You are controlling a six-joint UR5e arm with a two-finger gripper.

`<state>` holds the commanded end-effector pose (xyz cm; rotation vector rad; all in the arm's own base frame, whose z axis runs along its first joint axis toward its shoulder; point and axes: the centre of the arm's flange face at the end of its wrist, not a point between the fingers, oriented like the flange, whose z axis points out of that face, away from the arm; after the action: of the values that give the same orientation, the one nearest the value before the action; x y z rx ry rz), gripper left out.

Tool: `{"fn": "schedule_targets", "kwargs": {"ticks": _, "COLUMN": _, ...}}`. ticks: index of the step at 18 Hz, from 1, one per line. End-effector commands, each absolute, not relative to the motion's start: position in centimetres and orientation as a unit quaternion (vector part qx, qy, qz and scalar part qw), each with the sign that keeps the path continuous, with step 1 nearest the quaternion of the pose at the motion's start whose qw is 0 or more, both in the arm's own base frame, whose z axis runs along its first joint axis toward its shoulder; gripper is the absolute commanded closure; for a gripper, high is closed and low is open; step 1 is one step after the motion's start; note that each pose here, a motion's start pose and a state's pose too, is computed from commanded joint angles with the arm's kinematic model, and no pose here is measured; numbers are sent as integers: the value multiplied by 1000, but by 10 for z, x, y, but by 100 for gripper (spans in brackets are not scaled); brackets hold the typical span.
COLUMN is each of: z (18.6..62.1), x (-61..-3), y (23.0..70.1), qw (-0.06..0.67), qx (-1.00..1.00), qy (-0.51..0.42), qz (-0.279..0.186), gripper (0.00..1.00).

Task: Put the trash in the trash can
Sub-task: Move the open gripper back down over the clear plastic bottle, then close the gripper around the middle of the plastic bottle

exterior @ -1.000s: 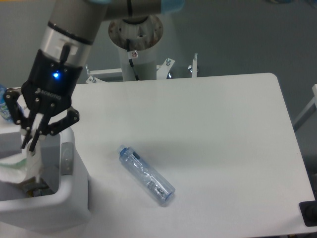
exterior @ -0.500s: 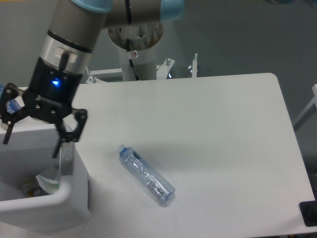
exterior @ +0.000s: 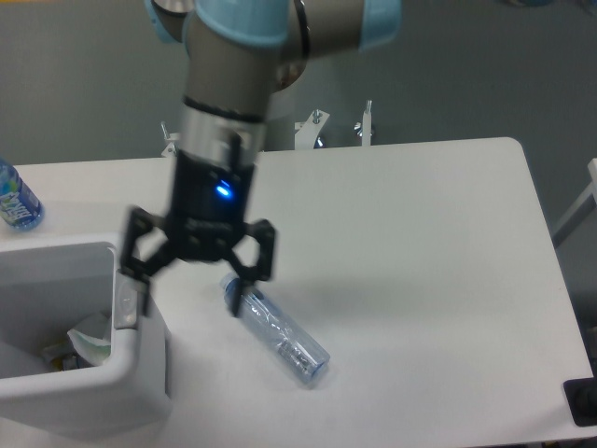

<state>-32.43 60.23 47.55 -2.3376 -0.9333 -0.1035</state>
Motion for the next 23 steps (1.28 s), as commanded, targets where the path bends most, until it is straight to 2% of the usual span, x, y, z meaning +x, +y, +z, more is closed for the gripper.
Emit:
{"fn": "schedule_targets", "kwargs": {"ticks": 5, "z": 396, "x": -355, "y": 616, "qw": 235, "qx": -894, "qy": -382, "qz": 1, "gripper": 0}}
{"fn": "schedule_targets", "kwargs": {"ticks": 10, "z": 308, "x": -363, "y": 613, "qw": 155, "qx": -913, "qy": -376, "qz": 17, "gripper": 0}}
{"fn": "schedule_targets", "kwargs": {"ticks": 16, "z": 261, "x": -373, "y": 601, "qw": 100, "qx": -915, "qy": -388, "qz": 56, "gripper": 0}}
{"fn": "schedule_targets", "kwargs": {"ticks": 23, "z": 221, "x": -366, "y": 587, "qw": 57, "qx": -917, "qy": -389, "qz": 70, "gripper": 0}}
